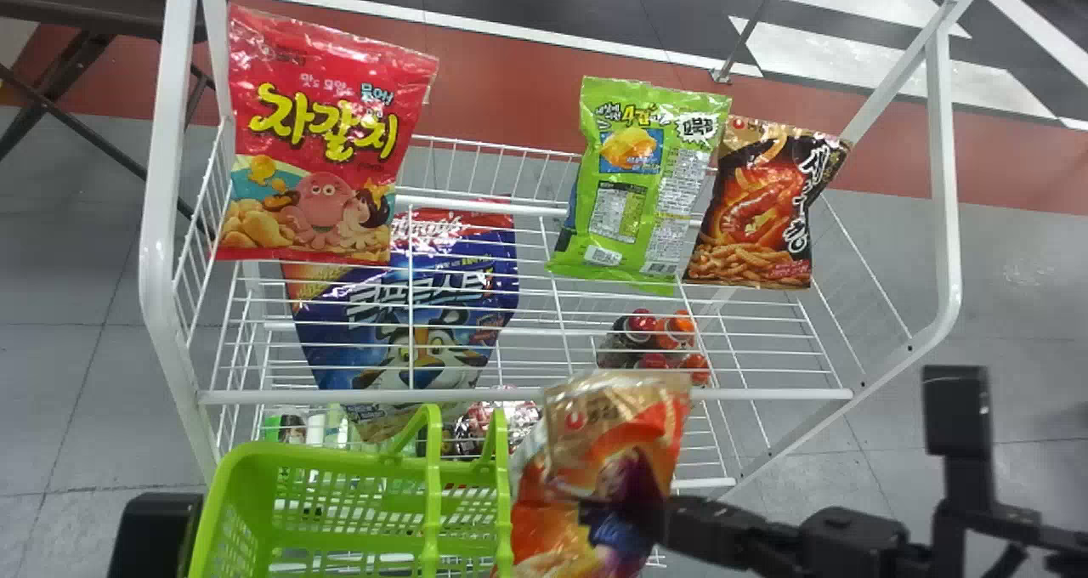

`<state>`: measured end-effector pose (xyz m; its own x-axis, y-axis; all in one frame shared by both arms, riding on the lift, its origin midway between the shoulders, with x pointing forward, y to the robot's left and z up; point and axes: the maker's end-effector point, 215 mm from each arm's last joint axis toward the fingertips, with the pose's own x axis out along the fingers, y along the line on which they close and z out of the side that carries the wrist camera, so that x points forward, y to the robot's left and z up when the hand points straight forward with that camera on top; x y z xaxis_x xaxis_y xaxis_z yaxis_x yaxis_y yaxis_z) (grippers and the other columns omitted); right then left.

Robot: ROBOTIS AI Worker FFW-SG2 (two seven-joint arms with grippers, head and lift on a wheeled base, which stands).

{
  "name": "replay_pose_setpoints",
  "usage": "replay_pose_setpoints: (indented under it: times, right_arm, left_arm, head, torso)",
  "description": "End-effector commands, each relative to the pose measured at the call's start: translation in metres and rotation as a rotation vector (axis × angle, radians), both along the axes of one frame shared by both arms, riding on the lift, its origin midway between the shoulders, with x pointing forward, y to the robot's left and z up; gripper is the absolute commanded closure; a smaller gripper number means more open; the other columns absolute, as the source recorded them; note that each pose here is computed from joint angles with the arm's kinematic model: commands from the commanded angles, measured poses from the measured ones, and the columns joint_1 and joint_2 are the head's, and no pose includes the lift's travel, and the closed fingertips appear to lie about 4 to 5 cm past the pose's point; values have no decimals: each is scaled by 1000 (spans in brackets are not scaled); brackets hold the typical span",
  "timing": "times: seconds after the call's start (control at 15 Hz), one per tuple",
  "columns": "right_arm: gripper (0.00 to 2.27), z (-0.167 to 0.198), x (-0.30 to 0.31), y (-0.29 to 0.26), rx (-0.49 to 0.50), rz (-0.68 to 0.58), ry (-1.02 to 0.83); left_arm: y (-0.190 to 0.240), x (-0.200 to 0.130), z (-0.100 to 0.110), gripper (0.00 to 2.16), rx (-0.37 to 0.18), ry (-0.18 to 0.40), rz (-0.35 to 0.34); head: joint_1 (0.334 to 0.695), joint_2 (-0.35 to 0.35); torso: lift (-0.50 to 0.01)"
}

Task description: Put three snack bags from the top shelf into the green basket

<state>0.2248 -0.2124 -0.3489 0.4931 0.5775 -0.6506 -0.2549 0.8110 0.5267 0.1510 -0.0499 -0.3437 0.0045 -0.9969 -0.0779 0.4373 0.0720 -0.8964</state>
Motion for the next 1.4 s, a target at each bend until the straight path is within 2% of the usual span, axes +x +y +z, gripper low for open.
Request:
replay_pose_setpoints:
  times: [0.0,0.27,0.4,0.47,0.6,0.73,1.07,1.13,1.33]
  right_arm:
    - [2246,-24,-20,23,37,44,86]
    - [2246,-73,-56,41,30,81,234]
    - [2233,-85,-61,38,10,79,265]
    - [1791,-86,-59,36,0,74,262]
    - [-2,-79,-50,26,-27,63,232]
    - [2,-64,-37,15,-59,51,176]
    - [60,-43,0,3,-57,18,84]
    - [63,-37,24,-4,-69,-15,13]
    - [83,12,131,-34,-136,-144,-348]
  left_arm:
    - [-1,4,2,1409,-3,-13,5]
    - [-1,9,8,1409,-17,-39,14]
    - [-2,9,11,1409,-21,-47,14]
    - [-1,9,12,1409,-22,-50,13]
    - [-1,9,12,1409,-21,-52,14]
    - [-1,8,12,1409,-21,-50,14]
    - [-2,6,14,1409,-25,-49,14]
    - [-2,5,15,1409,-29,-48,13]
    - [-4,4,15,1409,-32,-44,11]
  head:
    - [695,-350]
    - [695,-350]
    - [695,-350]
    - [695,-350]
    - [695,-350]
    - [695,-350]
    - [695,-350]
    - [695,-350]
    - [695,-350]
  torso:
    - [-46]
    - [-46]
    - [-46]
    - [-46]
    - [-46]
    - [-46]
    - [-46]
    - [-46]
    - [-46]
